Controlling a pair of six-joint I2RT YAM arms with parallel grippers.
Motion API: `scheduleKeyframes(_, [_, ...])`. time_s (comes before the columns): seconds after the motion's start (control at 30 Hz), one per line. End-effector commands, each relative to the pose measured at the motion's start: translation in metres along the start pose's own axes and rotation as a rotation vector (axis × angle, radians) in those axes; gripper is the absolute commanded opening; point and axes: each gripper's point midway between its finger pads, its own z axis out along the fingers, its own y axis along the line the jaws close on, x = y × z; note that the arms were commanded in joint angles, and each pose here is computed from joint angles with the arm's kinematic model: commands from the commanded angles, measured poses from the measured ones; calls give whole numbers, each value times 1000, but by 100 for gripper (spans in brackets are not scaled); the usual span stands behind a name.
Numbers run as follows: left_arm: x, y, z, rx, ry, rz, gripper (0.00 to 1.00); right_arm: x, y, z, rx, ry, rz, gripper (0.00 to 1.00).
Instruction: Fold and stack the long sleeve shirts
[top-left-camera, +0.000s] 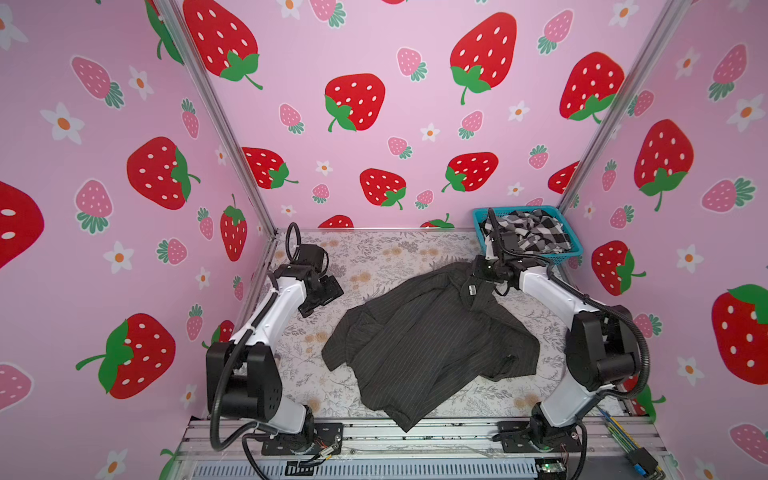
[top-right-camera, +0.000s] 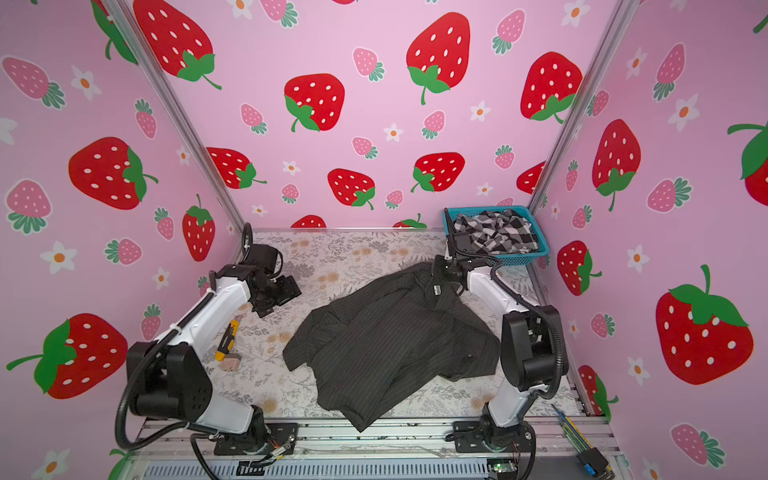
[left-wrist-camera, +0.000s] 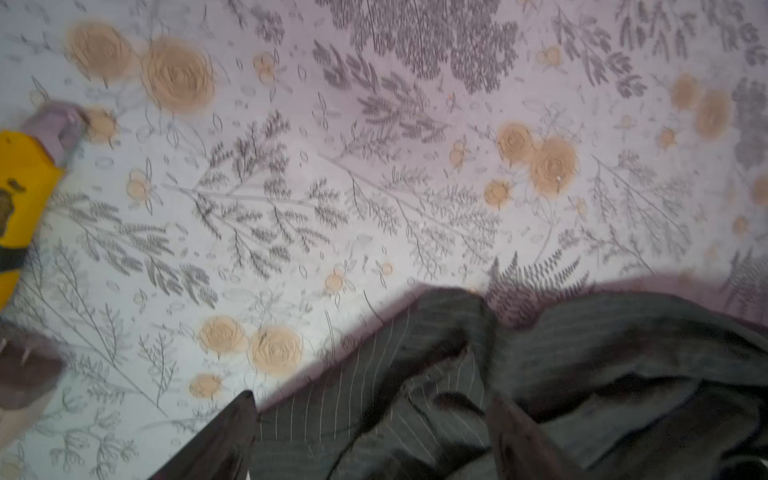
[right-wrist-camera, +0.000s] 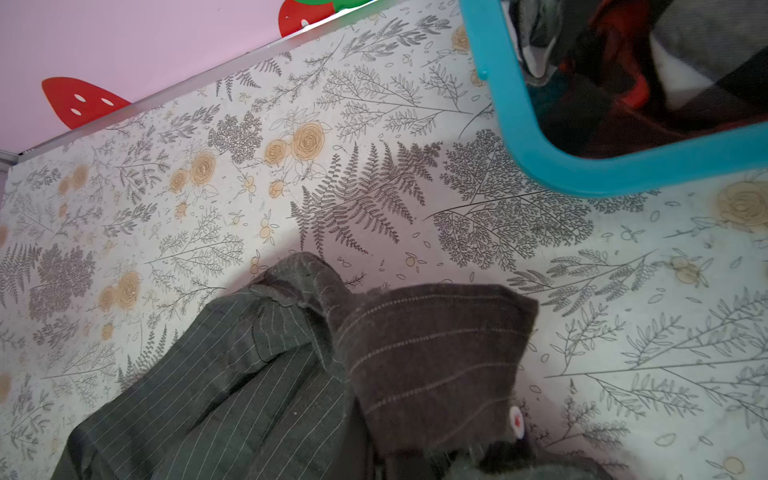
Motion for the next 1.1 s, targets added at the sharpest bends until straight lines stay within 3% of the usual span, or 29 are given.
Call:
scheduleKeyframes(0.0, [71, 2, 1, 21, 174, -18, 88, -27, 12, -14, -45, -89, 6, 0])
scheduleKeyframes(0.17, [143, -11, 18, 54, 366, -35, 84, -32, 11, -17, -52, -99, 17, 0])
scheduleKeyframes(0.33, [161, -10, 42, 13, 430, -13, 81, -34, 13, -24, -64, -110, 29, 0])
scheduleKeyframes(0.53, [157, -12, 62, -15, 428, 24, 80, -33, 12, -31, -72, -116, 36, 0])
scheduleKeyframes(0.6, [154, -13, 66, -28, 424, 29, 71, -32, 10, -33, -71, -117, 42, 0])
scheduleKeyframes(0.67, [156, -19, 70, -13, 445, 24, 52, -30, 8, -34, -73, -118, 52, 0])
scheduleKeyframes(0.77, [163, -21, 69, -6, 486, 13, 35, -30, 6, -35, -79, -117, 63, 0])
scheduleKeyframes(0.9, [163, -20, 56, 5, 481, 24, 1, -34, 5, -37, -85, -125, 67, 0])
scheduleKeyframes(0.97, [157, -21, 46, 10, 458, 44, 0, -39, 6, -39, -92, -134, 70, 0])
scheduleKeyframes(1.07, [123, -18, 21, -42, 332, 99, 0, -48, 10, -44, -110, -153, 71, 0])
